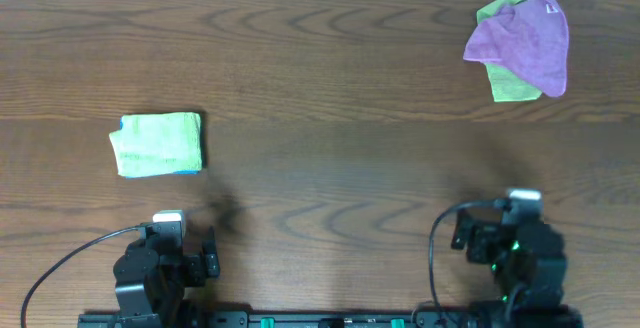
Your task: Fold the cloth
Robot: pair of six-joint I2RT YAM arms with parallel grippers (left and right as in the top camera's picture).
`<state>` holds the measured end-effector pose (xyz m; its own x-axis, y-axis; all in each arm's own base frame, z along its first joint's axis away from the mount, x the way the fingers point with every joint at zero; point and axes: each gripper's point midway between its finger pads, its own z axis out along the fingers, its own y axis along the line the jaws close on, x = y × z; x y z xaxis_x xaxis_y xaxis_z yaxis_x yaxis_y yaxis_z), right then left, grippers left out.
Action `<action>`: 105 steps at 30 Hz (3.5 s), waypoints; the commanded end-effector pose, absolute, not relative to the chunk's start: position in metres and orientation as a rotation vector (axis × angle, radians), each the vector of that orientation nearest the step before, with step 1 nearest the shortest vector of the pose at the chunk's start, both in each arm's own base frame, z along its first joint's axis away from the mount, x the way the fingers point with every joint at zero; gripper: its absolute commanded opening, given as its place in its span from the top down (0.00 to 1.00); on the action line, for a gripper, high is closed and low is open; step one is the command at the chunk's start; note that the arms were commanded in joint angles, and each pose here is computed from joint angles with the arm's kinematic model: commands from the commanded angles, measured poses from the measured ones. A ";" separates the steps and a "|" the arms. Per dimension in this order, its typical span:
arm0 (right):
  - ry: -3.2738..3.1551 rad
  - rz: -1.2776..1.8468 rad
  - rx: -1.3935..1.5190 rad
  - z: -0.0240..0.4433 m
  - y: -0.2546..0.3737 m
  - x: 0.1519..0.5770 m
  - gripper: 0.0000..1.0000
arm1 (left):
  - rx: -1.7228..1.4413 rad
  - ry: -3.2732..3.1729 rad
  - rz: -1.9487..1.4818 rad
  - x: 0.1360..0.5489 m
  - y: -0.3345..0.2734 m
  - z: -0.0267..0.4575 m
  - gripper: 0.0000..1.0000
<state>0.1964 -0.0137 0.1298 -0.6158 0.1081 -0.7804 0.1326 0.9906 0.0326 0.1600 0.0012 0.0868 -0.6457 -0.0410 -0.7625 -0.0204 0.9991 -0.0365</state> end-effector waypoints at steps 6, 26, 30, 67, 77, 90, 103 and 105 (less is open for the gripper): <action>2.230 -0.088 0.325 0.213 -0.038 0.243 0.01 | -0.020 2.332 -0.018 0.150 0.001 0.074 0.05; 2.368 -0.110 0.609 0.221 -0.108 0.390 0.01 | -0.020 2.332 -0.018 0.150 0.001 0.074 0.05; 2.346 -0.114 0.639 0.214 -0.125 0.410 0.01 | -0.020 2.332 -0.018 0.150 0.001 0.074 0.05; 2.290 -0.103 0.548 0.155 -0.163 0.556 0.01 | -0.020 2.332 -0.018 0.150 0.001 0.074 0.04; 2.360 -0.058 0.561 0.102 -0.160 0.567 0.01 | -0.020 2.332 -0.018 0.150 0.001 0.074 0.04; 2.410 -0.002 0.608 0.044 -0.156 0.574 0.06 | -0.020 2.332 -0.018 0.150 0.001 0.074 0.04; 2.417 -0.001 0.606 0.056 -0.154 0.569 0.92 | -0.020 2.332 -0.018 0.150 0.001 0.074 0.05; 2.419 -0.001 0.606 0.065 -0.153 0.566 0.99 | -0.020 2.332 -0.018 0.150 0.001 0.074 0.04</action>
